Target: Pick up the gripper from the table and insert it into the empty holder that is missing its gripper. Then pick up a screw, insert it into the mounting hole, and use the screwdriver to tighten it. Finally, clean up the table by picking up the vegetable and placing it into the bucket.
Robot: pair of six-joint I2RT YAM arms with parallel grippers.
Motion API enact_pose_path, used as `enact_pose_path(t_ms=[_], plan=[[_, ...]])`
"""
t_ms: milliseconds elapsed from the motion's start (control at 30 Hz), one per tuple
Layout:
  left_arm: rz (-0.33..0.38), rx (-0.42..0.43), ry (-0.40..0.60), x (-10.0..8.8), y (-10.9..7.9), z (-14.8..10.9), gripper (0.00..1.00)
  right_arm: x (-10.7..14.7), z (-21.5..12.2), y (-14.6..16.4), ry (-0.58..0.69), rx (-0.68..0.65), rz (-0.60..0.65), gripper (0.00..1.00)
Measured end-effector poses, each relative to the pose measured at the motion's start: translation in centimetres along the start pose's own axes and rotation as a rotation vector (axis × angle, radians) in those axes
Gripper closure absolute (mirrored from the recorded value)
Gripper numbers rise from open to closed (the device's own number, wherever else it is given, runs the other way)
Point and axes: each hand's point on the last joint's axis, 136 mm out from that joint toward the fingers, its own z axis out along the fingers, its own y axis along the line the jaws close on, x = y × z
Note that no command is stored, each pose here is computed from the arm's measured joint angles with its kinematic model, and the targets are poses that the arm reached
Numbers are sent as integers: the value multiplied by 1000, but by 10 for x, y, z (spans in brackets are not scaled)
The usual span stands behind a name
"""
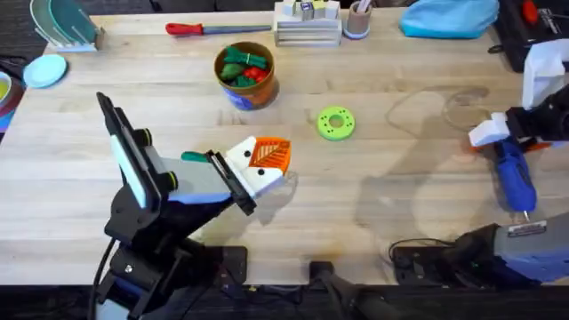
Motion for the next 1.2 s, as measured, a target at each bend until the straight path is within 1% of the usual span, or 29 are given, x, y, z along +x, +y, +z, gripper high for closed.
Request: enact_pose_path(t_ms=[167,267,467,500,600,667,700,967,1067,1200], plan=[[0,0,0,0,0,0,996,5,0,-2,25,15,-23,142],[0,0,0,0,0,0,996,7,0,-2,36,18,-31,240],[0,0,0,0,0,0,996,10,0,-5,53,33,-46,552],[0,0,0,0,0,0,996,10,0,-5,54,38,-48,649],[0,0,0,0,0,0,996,12,1,-9,68,54,-49,854],[0,0,0,0,0,0,996,13,2,-11,72,63,-50,957],[0,0,0,0,0,0,996,13,2,-11,73,65,-47,980],[0,0,0,0,0,0,996,11,-2,-12,41,77,-40,980],[0,0,0,0,0,0,996,7,-14,-8,-21,66,-31,981],[0,0,0,0,0,0,996,-1,-41,-4,-136,66,-20,981]])
